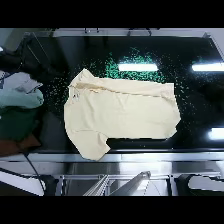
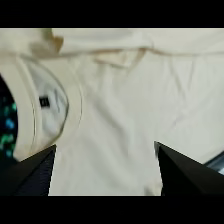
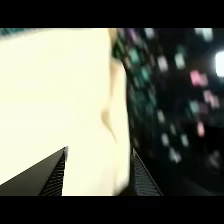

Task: Fold the shirts.

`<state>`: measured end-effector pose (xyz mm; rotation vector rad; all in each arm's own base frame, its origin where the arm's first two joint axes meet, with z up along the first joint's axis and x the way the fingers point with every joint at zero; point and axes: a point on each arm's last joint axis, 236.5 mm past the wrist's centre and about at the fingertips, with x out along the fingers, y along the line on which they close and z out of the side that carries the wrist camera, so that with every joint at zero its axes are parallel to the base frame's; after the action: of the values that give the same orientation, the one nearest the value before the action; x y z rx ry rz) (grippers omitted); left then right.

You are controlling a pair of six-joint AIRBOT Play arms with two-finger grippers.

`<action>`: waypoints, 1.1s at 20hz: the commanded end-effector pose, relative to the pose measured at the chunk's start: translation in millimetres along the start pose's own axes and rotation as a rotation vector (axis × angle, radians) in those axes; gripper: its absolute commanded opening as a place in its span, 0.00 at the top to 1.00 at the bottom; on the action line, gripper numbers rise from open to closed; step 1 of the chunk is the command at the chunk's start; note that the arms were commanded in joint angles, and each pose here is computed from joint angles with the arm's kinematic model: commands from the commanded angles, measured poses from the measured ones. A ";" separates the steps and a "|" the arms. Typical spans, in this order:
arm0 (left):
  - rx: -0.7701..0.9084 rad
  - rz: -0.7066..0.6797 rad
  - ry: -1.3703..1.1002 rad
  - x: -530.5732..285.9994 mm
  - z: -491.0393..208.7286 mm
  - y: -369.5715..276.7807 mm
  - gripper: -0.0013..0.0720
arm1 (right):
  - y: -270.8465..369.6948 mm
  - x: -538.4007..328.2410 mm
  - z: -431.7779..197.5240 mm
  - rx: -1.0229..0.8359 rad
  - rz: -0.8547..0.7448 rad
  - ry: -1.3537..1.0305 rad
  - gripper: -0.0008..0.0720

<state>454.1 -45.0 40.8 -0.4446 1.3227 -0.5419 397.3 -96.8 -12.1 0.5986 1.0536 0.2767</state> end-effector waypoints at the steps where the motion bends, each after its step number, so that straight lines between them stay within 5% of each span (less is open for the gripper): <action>1: -0.163 0.029 0.193 20.1 -104.1 26.9 0.02 | -41.7 0.9 -108.0 0.093 -0.098 0.334 0.36; 6: -0.242 0.037 0.352 73.6 -211.7 37.9 0.03 | -22.5 20.8 -185.3 0.205 -0.004 0.505 0.37; 8: -0.259 0.034 0.395 89.2 -233.9 37.3 0.03 | -15.5 26.8 -205.0 0.217 0.013 0.552 0.52; 14: -0.241 0.022 0.528 133.2 -256.0 29.8 0.03 | 4.1 57.8 -207.2 0.131 0.004 0.555 0.52; 16: -0.219 0.009 0.530 145.5 -244.4 23.6 0.34 | 13.0 70.4 -196.0 0.112 0.017 0.507 0.52; 20: -0.166 0.023 0.501 154.6 -220.7 21.1 0.42 | 14.5 82.4 -177.4 0.121 0.010 0.422 0.52; 21: -0.166 0.020 0.477 155.8 -213.9 20.3 0.73 | 13.7 84.9 -171.8 0.128 0.007 0.396 0.63; 22: -0.163 0.017 0.470 155.5 -211.3 19.4 0.97 | 15.1 85.5 -169.0 0.132 0.011 0.386 0.97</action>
<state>243.1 -121.2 -123.6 -0.4743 1.9333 -0.5876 265.5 19.5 -121.1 0.6867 1.5419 0.4131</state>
